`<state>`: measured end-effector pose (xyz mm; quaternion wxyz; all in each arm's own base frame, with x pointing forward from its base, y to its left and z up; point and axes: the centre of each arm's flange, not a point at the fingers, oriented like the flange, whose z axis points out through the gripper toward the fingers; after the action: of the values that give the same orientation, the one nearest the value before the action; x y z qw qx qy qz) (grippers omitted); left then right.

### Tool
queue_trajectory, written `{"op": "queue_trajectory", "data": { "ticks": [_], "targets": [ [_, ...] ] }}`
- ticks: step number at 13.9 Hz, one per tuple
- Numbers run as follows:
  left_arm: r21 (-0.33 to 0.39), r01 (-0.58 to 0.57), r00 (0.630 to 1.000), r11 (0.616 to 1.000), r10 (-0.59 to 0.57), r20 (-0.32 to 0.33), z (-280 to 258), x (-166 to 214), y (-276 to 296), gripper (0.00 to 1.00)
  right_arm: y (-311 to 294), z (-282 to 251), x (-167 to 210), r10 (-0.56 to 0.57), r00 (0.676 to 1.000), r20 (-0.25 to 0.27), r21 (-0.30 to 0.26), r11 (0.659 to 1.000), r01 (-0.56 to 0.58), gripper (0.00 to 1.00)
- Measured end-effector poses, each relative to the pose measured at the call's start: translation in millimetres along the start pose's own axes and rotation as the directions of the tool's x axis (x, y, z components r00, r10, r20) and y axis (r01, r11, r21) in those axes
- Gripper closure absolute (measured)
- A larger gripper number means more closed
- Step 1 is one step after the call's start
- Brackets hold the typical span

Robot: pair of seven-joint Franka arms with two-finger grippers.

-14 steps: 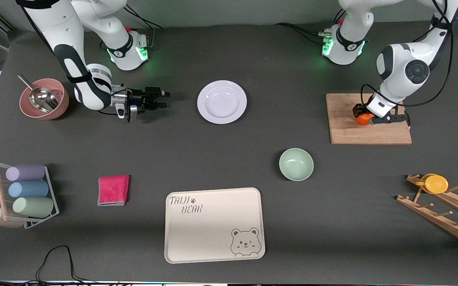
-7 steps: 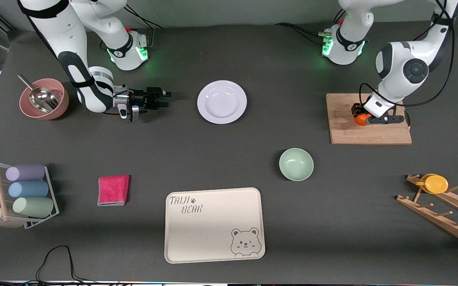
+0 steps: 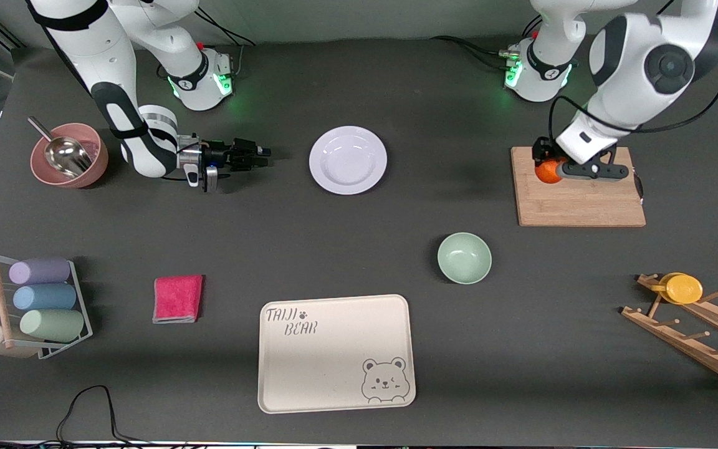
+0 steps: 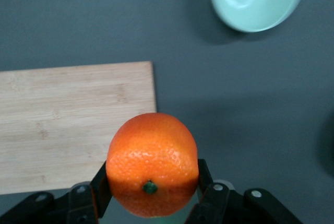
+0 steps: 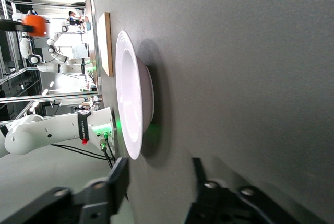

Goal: Place orange and plate with both arms
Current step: 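Carry the orange with the left gripper over the white plate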

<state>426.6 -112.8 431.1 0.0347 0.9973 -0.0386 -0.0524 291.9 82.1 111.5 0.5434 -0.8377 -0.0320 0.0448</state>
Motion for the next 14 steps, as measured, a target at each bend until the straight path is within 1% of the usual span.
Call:
{"op": "queue_trajectory", "data": {
  "ticks": [1, 2, 3, 4, 5, 8, 9, 11, 13, 14],
  "targets": [
    [0.001, -0.003, 1.000, 1.000, 0.003, -0.008, -25, 2, 19, 0.33, 0, 0, 0, -0.001, 1.000, 0.000, 0.000, 1.000, 0.001, 0.48],
    [0.005, 0.002, 1.000, 1.000, -0.002, -0.019, -44, 2, 42, 0.33, 0, 0, 0, -0.002, 1.000, -0.001, 0.000, 1.000, 0.002, 0.53],
    [0.006, 0.020, 0.999, 1.000, -0.020, -0.030, -58, -2, 70, 0.33, 0, 0, 0, -0.003, 1.000, -0.001, 0.000, 1.000, 0.003, 0.53],
    [-0.003, 0.044, 0.998, 0.999, -0.044, -0.036, -65, -8, 101, 0.33, 0, 0, 0, -0.004, 1.000, -0.001, 0.000, 1.000, 0.004, 0.57],
    [-0.015, 0.072, 0.997, 0.997, -0.073, -0.035, -67, -18, 134, 0.33, 0, -1, 1, -0.005, 1.000, -0.002, 0.000, 1.000, 0.005, 0.57],
    [-0.020, 0.159, 0.987, 0.987, -0.160, -0.035, -58, -53, 215, 0.33, 2, 0, 1, -0.039, 0.999, -0.001, -0.002, 0.999, 0.039, 0.57],
    [-0.023, 0.187, 0.981, 0.982, -0.188, -0.046, -56, -62, 237, 0.33, 5, 0, 1, -0.045, 0.999, 0.002, -0.005, 0.999, 0.045, 0.57],
    [-0.054, 0.235, 0.968, 0.970, -0.239, -0.078, -44, -81, 284, 0.33, 9, 1, 0, -0.051, 0.999, 0.006, -0.008, 0.999, 0.051, 0.57],
    [-0.074, 0.260, 0.960, 0.963, -0.266, -0.087, -23, -98, 320, 0.33, 9, 1, 1, -0.054, 0.999, 0.006, -0.008, 0.999, 0.054, 0.57],
    [-0.070, 0.267, 0.958, 0.961, -0.272, -0.088, -13, -103, 331, 0.33, 9, 1, 2, -0.054, 0.999, 0.006, -0.008, 0.998, 0.054, 0.57]
  ]
}}
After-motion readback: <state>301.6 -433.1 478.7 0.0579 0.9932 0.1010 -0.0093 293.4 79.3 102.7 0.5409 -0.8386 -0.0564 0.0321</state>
